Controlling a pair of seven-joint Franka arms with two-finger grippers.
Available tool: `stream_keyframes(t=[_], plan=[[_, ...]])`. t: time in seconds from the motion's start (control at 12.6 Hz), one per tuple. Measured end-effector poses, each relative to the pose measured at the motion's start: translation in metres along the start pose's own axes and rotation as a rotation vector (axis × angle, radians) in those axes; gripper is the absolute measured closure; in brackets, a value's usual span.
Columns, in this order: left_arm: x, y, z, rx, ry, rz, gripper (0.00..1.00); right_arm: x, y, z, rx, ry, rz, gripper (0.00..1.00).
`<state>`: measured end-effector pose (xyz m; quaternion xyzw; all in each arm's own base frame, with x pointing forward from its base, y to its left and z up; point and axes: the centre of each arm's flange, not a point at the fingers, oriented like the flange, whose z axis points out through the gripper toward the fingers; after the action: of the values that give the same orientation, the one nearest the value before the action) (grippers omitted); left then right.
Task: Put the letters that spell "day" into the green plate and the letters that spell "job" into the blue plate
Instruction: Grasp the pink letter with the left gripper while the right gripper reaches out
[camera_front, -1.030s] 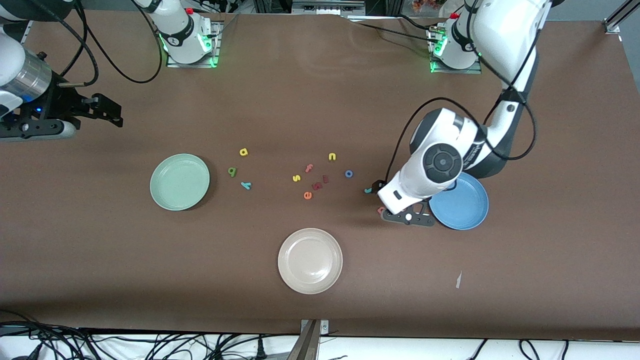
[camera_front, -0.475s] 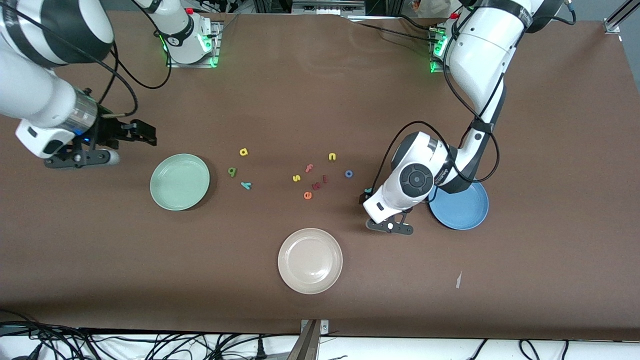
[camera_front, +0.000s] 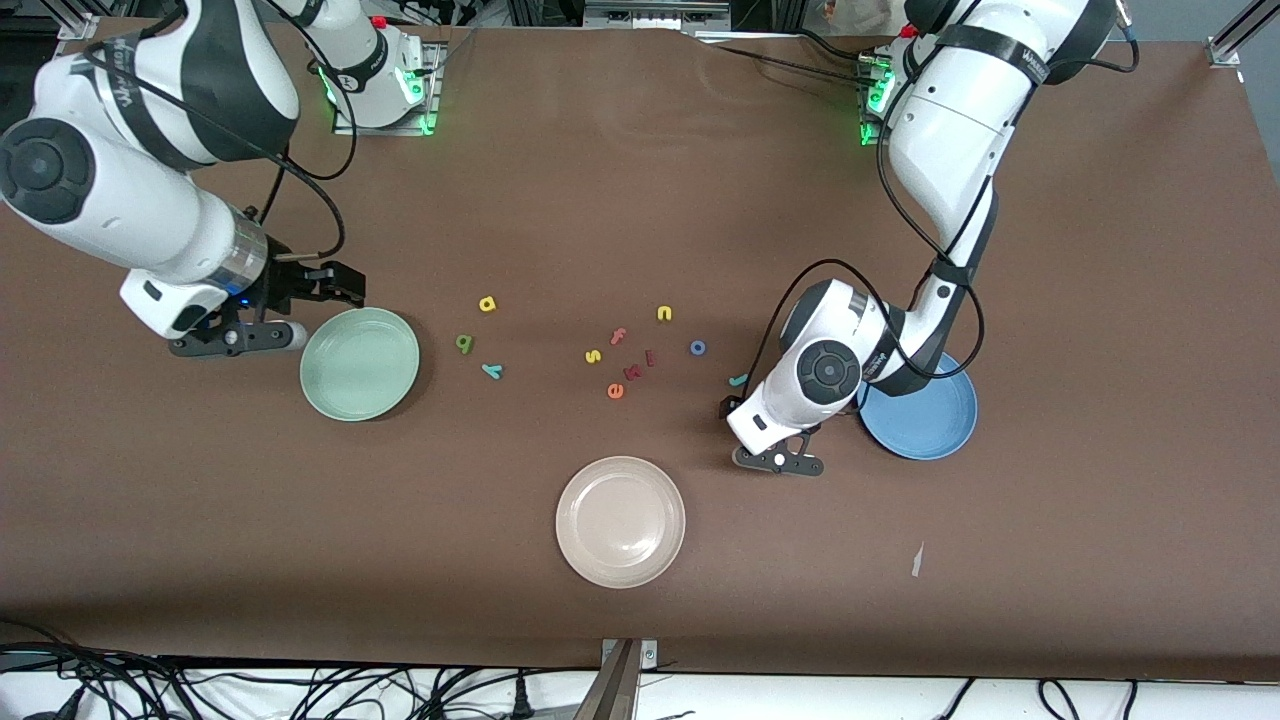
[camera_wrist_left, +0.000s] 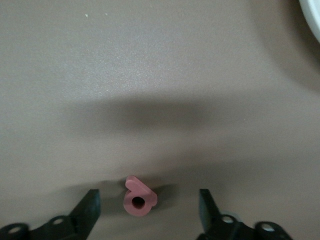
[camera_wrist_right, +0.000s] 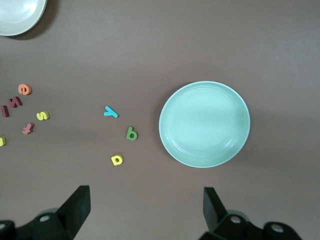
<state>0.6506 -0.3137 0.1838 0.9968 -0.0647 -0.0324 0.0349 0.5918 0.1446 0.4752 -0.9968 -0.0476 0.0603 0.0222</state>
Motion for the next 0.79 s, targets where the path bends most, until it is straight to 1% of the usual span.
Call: stream_keyframes(t=[0.16, 0.24, 0.4, 0.48, 0.55, 0.63, 0.71, 0.79], plan=[[-0.001, -0.004, 0.006, 0.007, -0.010, -0.005, 0.17, 0.003, -0.003, 0.007, -0.001, -0.004, -0.003, 0.00], [-0.002, -0.005, 0.009, 0.009, -0.015, -0.006, 0.22, 0.005, -0.003, 0.009, -0.001, -0.002, -0.003, 0.00], [-0.004, -0.006, 0.013, 0.010, -0.021, -0.006, 0.28, 0.008, -0.003, 0.014, -0.001, -0.001, -0.004, 0.00], [-0.004, -0.006, 0.013, 0.012, -0.021, -0.006, 0.34, 0.010, -0.004, 0.016, 0.000, 0.005, -0.005, 0.00], [-0.004, -0.007, 0.012, 0.012, -0.020, -0.006, 0.37, 0.014, -0.006, 0.023, 0.001, 0.020, -0.006, 0.00], [-0.003, -0.008, 0.011, 0.014, -0.019, -0.007, 0.44, 0.017, -0.007, 0.038, 0.005, 0.041, -0.008, 0.00], [-0.003, -0.008, 0.012, 0.014, -0.020, -0.007, 0.45, 0.019, -0.008, 0.057, 0.011, 0.062, -0.010, 0.00], [-0.003, -0.009, 0.011, 0.016, -0.020, -0.008, 0.56, 0.017, -0.014, 0.075, 0.019, 0.077, -0.020, 0.00]])
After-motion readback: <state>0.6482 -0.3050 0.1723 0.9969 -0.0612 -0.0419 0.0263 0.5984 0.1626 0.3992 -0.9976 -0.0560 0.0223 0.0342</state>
